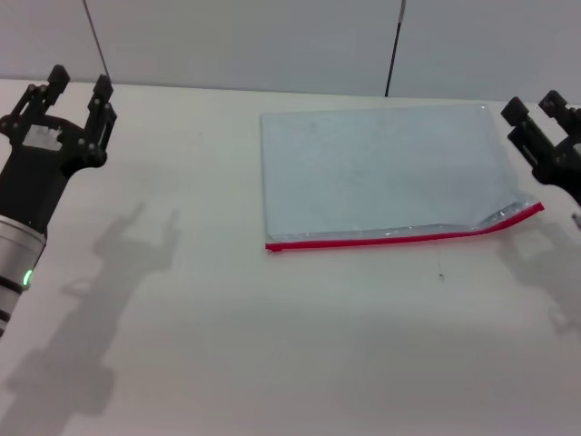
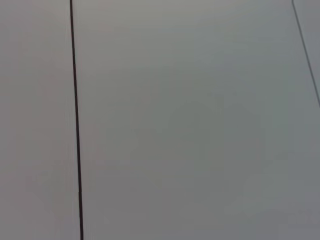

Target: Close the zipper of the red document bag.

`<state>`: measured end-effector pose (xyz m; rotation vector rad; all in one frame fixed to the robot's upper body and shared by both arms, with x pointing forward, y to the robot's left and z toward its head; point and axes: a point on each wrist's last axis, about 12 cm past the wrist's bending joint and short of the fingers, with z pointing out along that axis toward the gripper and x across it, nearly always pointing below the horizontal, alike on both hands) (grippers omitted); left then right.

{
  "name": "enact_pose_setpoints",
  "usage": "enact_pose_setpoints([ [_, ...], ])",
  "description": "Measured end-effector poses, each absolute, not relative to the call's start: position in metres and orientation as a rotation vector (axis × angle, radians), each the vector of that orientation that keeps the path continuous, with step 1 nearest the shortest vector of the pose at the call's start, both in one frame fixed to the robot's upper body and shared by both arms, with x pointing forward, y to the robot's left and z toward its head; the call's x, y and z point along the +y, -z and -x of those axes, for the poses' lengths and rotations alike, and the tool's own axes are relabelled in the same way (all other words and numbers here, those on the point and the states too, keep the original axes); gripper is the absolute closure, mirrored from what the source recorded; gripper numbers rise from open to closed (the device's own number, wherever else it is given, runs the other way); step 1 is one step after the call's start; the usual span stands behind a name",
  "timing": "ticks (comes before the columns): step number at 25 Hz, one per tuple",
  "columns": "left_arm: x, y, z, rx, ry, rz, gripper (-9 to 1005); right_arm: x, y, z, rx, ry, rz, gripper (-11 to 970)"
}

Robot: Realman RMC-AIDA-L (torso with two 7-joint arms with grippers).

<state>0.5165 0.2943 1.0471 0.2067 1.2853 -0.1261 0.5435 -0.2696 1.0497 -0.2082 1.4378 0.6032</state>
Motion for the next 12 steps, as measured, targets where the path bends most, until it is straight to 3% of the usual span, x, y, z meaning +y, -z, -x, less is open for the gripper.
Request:
enact_pose_setpoints([
  [12,0.299,-1.049,-0.514,1.266,0.143,-0.164,486,-0.263,-1.049,-0.524,1.315,-0.453,0.227,307],
])
